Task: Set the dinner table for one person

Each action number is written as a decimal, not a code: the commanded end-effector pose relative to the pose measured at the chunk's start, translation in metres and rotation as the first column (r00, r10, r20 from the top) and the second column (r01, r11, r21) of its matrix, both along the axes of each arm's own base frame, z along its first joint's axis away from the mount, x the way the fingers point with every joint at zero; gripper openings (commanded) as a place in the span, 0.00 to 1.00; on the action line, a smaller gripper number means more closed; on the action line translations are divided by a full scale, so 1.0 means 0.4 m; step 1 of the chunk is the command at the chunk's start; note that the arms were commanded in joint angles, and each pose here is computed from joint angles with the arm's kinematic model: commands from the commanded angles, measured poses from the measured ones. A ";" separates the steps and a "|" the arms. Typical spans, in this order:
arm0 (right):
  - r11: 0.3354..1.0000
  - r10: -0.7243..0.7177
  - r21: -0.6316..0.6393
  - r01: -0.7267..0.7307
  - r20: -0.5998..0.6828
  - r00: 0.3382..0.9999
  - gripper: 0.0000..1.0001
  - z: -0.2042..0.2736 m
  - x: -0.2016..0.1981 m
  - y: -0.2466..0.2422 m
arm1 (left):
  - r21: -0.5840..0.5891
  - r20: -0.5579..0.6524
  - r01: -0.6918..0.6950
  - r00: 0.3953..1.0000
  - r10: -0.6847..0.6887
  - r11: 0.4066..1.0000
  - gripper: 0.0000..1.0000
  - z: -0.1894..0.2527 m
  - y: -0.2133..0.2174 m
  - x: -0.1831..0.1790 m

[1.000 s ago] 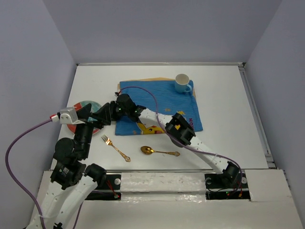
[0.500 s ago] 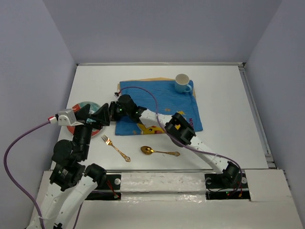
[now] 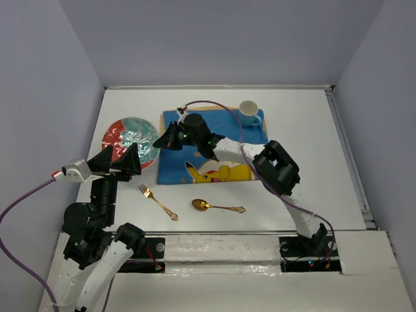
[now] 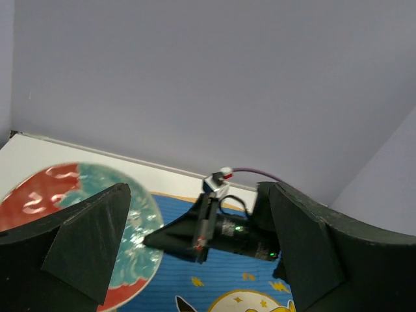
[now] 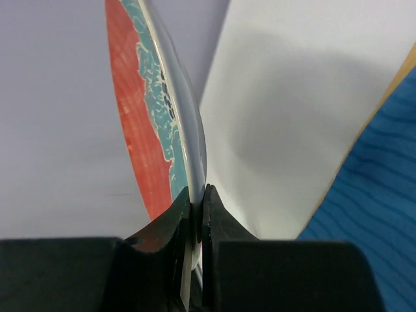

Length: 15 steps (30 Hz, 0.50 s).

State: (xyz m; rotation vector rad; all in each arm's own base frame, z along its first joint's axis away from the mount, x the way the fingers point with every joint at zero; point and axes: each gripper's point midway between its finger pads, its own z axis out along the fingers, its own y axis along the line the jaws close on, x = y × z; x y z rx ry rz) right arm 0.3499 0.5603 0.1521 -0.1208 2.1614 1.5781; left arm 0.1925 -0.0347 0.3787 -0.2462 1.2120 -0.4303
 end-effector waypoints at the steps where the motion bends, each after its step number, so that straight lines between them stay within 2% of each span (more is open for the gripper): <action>1: 0.902 -0.071 0.430 -0.025 0.207 0.976 0.00 0.409 0.020 -0.122 | -0.015 0.038 -0.039 0.998 0.040 0.999 0.99 0.026 0.018 0.001; 2: 0.906 -0.081 0.424 -0.013 0.203 0.976 0.00 0.400 0.012 -0.136 | -0.014 0.038 -0.034 0.999 0.035 0.999 0.99 0.025 0.016 0.001; 3: 0.898 -0.137 0.438 0.029 0.216 0.967 0.00 0.440 0.031 -0.188 | -0.009 0.033 -0.027 0.999 0.027 1.000 0.99 0.019 0.010 0.005; 4: 0.915 -0.152 0.399 0.069 0.183 0.971 0.00 0.373 0.030 -0.218 | -0.008 0.030 -0.023 0.999 0.024 1.000 0.99 0.017 0.008 0.006; 6: 0.917 -0.197 0.381 0.117 0.179 0.964 0.00 0.354 0.033 -0.277 | 0.003 0.022 -0.006 1.000 0.006 1.000 0.99 0.009 -0.003 0.011; 7: 0.903 -0.246 0.401 0.153 0.193 0.950 0.00 0.393 0.038 -0.329 | 0.006 0.020 0.002 1.000 -0.002 1.000 0.99 0.008 -0.008 0.012; 8: 0.914 -0.264 0.357 0.193 0.161 0.951 0.00 0.329 0.032 -0.364 | 0.008 0.017 0.006 1.000 -0.007 1.000 0.99 0.006 -0.011 0.015; 15: 0.882 -0.421 0.287 0.373 0.125 0.899 0.00 0.240 0.011 -0.579 | 0.017 0.005 0.029 1.000 -0.029 0.999 0.99 -0.002 -0.026 0.022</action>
